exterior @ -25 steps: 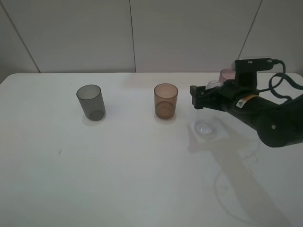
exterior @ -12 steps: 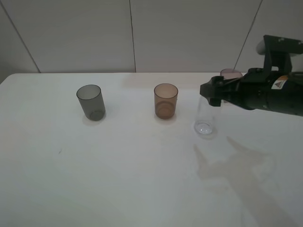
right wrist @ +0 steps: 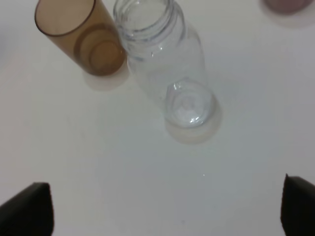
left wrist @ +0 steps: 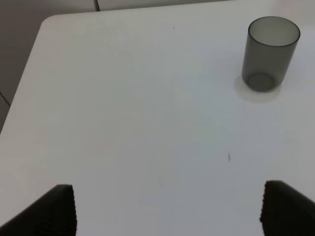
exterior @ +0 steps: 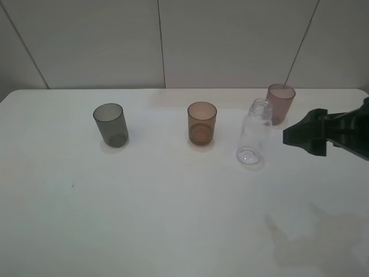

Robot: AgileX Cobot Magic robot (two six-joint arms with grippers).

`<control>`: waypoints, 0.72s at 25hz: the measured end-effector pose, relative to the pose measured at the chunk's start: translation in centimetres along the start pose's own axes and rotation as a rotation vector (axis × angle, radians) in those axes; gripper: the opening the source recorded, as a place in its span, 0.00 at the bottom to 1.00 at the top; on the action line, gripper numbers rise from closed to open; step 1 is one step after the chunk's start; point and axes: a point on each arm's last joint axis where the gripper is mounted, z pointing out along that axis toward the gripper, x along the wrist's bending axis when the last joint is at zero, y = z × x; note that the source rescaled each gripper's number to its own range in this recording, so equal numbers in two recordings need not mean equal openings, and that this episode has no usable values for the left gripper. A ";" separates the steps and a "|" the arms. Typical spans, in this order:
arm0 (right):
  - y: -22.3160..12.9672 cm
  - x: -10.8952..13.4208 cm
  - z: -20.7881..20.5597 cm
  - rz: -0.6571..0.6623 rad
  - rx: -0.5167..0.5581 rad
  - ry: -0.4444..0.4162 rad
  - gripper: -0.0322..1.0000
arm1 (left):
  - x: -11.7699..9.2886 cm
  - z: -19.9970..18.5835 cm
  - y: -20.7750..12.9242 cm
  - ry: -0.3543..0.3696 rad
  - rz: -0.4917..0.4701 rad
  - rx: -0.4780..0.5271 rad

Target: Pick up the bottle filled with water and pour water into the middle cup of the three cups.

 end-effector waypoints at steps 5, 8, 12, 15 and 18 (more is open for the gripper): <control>0.8 -0.1 -4.8 -0.059 -0.092 -0.040 1.00 | 0.0 0.0 0.0 0.000 0.000 0.000; 1.1 0.0 -7.7 -0.117 -0.096 -0.081 1.00 | 0.0 0.0 0.0 0.000 0.000 0.000; 0.4 0.0 -10.0 -0.148 -0.047 -0.119 1.00 | 0.0 0.0 0.0 0.000 0.000 0.000; -0.3 -0.1 -10.8 -0.154 -0.018 -0.133 1.00 | 0.0 0.0 0.0 0.000 0.000 0.000; -1.0 -0.1 -11.8 -0.158 -0.048 -0.131 1.00 | 0.0 0.0 0.0 0.000 0.000 0.000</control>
